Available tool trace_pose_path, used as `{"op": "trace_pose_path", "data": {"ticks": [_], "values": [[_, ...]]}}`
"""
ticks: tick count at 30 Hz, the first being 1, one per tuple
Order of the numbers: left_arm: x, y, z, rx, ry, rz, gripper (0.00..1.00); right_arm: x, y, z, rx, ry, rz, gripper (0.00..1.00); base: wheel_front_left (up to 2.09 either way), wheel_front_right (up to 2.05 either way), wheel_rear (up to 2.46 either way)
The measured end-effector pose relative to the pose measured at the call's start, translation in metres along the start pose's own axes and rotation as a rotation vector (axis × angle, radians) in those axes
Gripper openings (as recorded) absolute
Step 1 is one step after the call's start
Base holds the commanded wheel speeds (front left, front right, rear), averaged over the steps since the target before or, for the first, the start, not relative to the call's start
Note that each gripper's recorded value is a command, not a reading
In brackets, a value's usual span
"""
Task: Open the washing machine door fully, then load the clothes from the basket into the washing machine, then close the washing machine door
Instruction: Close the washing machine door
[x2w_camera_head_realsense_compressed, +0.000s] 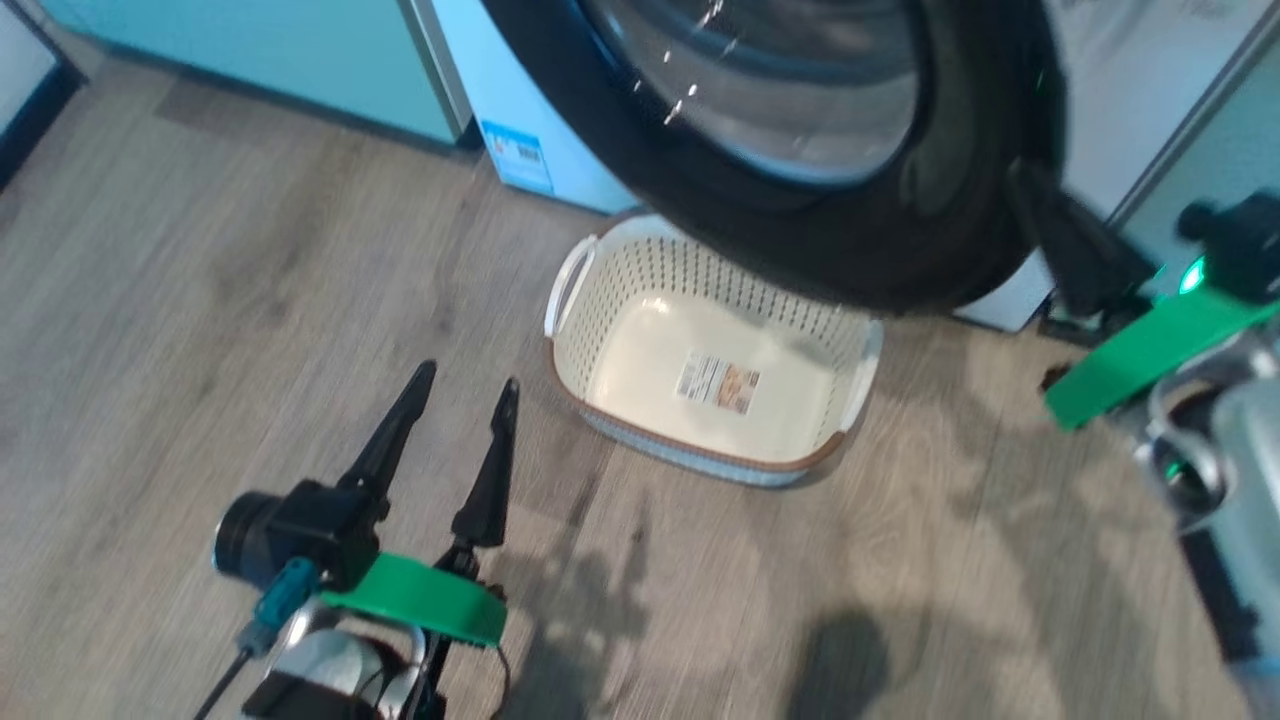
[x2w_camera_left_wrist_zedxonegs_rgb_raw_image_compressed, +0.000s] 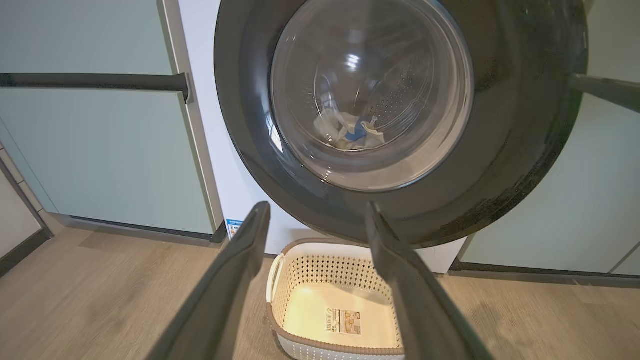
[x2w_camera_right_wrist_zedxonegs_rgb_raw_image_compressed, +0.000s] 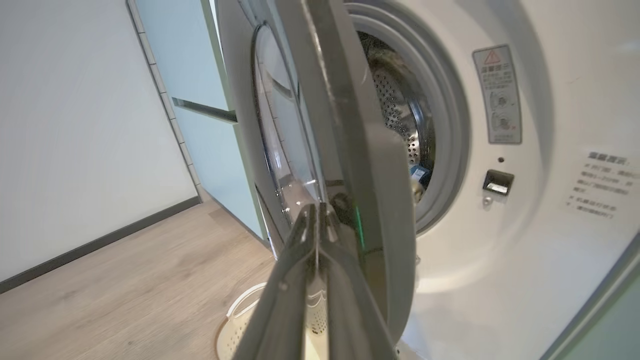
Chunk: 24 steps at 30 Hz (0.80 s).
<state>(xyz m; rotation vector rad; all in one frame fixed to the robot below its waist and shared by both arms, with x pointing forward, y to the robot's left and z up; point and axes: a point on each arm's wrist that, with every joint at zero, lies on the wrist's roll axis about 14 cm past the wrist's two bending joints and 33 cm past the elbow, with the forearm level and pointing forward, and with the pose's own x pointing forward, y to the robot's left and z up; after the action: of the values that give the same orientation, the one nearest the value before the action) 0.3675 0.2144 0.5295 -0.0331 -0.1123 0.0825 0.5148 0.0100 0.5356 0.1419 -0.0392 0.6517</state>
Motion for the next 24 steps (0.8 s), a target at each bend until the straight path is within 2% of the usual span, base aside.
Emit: {"op": "trace_pose_path", "data": {"ticks": [15, 24], "values": [[0.036, -0.01, -0.019, -0.018, 0.014, -0.016, 1.0, 0.061, -0.063, -0.022, -0.013, 0.024, -0.073, 0.0, 0.0, 0.0, 0.0], [0.045, -0.009, -0.026, -0.011, 0.021, -0.009, 1.0, 0.1, -0.088, -0.027, -0.024, 0.025, -0.093, 0.0, 0.0, 0.0, 0.0]]}}
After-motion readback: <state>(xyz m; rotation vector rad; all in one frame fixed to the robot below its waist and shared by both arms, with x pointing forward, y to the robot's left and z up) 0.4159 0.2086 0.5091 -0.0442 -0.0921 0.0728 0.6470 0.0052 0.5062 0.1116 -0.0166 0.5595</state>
